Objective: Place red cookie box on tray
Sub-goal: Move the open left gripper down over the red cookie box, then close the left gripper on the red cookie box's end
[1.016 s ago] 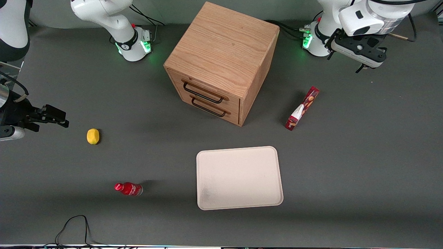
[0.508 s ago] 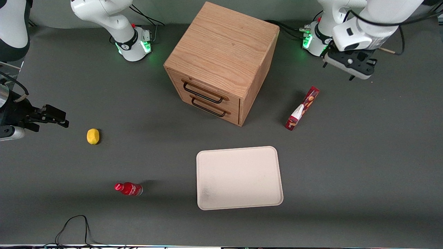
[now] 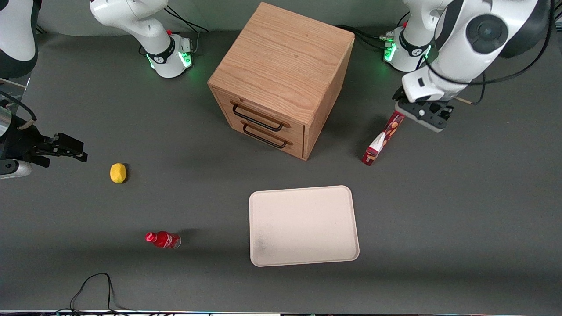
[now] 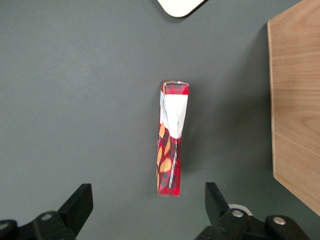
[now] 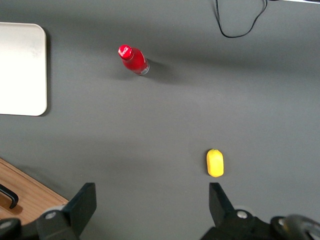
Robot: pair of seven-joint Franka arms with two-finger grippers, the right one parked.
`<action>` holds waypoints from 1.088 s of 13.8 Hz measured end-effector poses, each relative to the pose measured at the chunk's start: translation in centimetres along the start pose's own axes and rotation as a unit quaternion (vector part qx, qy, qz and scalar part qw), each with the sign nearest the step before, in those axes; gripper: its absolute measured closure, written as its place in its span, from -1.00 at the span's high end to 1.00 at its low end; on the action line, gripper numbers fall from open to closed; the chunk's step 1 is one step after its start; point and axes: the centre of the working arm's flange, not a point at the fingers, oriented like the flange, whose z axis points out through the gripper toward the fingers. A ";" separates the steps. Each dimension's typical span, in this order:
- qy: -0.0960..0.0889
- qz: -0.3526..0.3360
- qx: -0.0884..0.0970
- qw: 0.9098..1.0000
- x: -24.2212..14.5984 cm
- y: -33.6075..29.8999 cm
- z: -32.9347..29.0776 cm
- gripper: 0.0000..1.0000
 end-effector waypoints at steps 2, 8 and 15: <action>-0.002 0.002 -0.004 1.000 0.8 -0.2 2.9 1.00; -0.001 0.001 -0.007 1.000 0.6 -0.3 9.0 1.00; 0.005 0.007 -0.009 1.000 0.7 0.3 13.9 1.00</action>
